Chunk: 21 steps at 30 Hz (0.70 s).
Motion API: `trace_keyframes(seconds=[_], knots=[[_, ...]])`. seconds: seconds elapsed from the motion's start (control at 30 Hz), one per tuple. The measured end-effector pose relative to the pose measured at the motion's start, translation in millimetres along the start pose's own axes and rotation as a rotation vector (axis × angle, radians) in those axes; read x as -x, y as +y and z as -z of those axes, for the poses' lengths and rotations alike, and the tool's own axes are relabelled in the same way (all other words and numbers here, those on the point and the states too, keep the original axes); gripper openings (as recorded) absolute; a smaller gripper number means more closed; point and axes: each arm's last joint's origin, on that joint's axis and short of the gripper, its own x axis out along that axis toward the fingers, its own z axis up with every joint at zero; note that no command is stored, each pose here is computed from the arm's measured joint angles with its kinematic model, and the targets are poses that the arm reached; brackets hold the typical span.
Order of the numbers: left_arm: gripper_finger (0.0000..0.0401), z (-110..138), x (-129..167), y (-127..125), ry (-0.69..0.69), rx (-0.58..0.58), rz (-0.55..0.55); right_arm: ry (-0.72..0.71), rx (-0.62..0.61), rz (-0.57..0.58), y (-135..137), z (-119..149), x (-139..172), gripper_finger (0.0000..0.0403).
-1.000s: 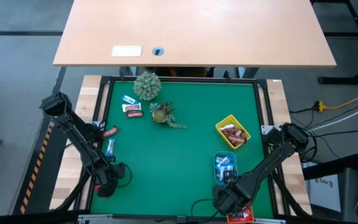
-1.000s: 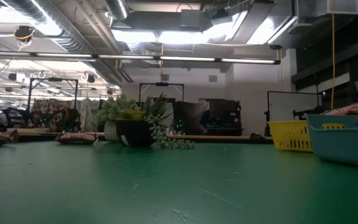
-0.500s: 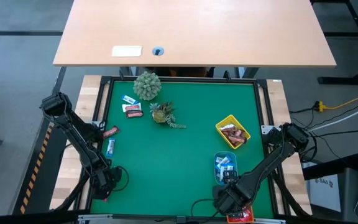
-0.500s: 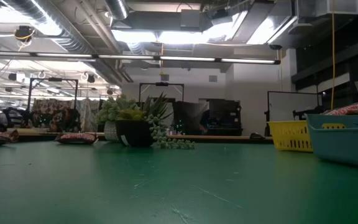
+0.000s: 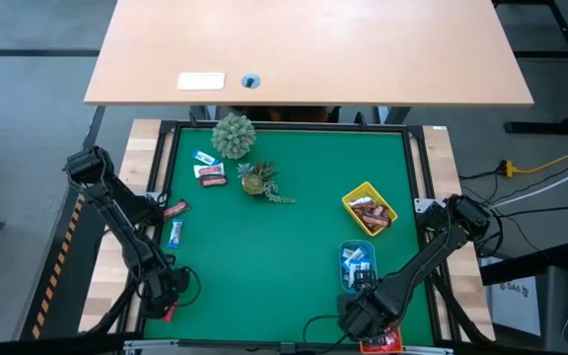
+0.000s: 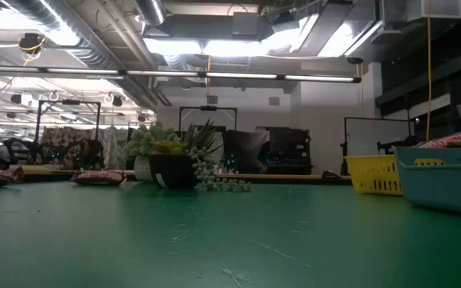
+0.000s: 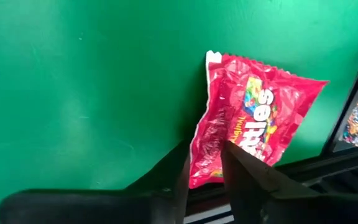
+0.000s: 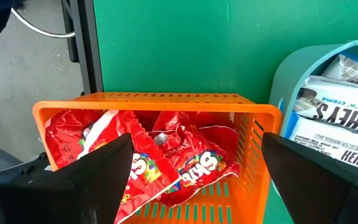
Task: Sort candy
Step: Put the red candy into the orange bin
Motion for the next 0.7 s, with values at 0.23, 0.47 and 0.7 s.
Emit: trace_keyframes(seconds=[0.23,0.47,0.7], knots=[[0.0045,2.3,-1.0,-1.1,-0.032,-0.014,-0.021,-0.003,0.001,-0.002,0.2,-0.3,0.0,0.0351],[0.0003,2.3,-1.0,-1.1,-0.033,-0.013,-0.021,-0.008,0.002,-0.007,0.7,-0.8,0.0,0.0351],[0.0001,1.4,-0.9,-1.8,-0.048,-0.015,-0.017,-0.090,-0.008,-0.082,7.9,-8.7,0.9,0.0351]])
